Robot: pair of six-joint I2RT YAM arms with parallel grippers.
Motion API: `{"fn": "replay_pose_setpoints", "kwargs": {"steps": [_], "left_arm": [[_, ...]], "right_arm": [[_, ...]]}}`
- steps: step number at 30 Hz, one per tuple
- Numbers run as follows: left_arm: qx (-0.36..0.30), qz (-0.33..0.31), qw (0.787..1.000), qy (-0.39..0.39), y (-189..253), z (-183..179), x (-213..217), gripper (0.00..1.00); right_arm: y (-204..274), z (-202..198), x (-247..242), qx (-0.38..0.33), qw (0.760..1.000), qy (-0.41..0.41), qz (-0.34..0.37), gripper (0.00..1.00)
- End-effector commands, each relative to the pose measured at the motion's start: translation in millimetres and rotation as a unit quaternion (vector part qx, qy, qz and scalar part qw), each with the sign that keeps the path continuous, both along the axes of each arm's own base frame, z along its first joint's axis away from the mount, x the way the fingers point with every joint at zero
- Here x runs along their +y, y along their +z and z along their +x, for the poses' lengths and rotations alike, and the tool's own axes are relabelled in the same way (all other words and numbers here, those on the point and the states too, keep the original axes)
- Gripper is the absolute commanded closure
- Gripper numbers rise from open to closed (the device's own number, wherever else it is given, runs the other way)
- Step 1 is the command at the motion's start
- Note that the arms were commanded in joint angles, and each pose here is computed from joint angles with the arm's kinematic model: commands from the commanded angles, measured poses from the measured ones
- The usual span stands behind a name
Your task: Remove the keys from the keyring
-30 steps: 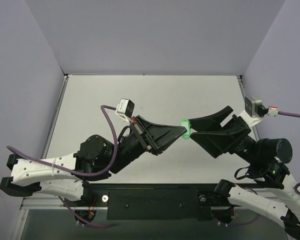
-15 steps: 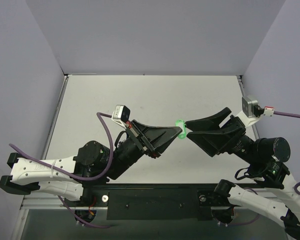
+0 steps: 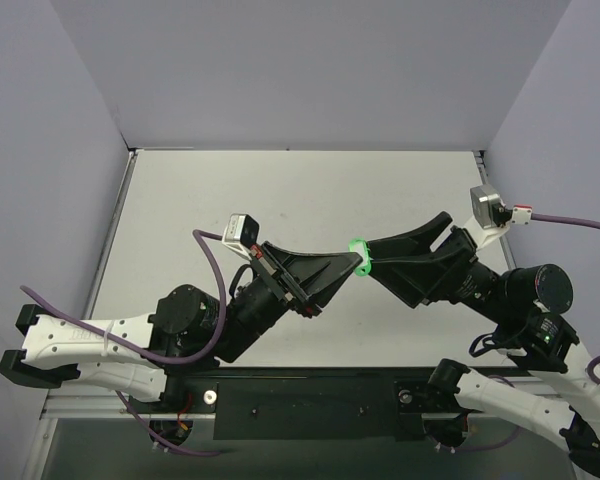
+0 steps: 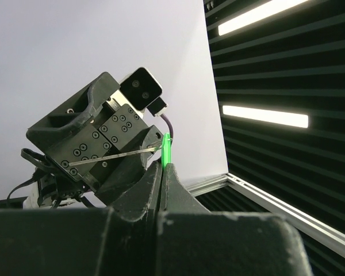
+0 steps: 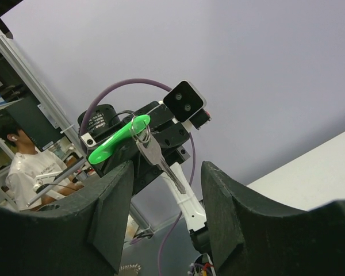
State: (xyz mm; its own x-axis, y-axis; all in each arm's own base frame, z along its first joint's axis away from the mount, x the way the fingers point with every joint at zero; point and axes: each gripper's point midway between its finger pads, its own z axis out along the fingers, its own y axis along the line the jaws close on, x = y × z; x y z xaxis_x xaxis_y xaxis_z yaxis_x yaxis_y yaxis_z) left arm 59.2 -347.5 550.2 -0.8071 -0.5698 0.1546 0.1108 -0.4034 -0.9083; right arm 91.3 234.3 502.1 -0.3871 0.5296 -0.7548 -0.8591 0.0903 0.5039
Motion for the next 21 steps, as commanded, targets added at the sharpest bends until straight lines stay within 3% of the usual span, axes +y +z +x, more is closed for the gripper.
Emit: {"fn": "replay_pose_setpoints", "kwargs": {"steps": [1, 21], "left_arm": [[0.009, -0.029, 1.0, 0.003, 13.1, 1.3, 8.0, 1.0], [0.023, -0.026, 0.999, 0.0, 4.8, 1.9, 0.1, 1.0]], "right_arm": [[28.4, -13.7, -8.4, -0.041, 0.999, 0.011, 0.03, 0.55], [27.7, -11.3, -8.9, -0.041, 0.999, 0.003, 0.021, 0.62]]}}
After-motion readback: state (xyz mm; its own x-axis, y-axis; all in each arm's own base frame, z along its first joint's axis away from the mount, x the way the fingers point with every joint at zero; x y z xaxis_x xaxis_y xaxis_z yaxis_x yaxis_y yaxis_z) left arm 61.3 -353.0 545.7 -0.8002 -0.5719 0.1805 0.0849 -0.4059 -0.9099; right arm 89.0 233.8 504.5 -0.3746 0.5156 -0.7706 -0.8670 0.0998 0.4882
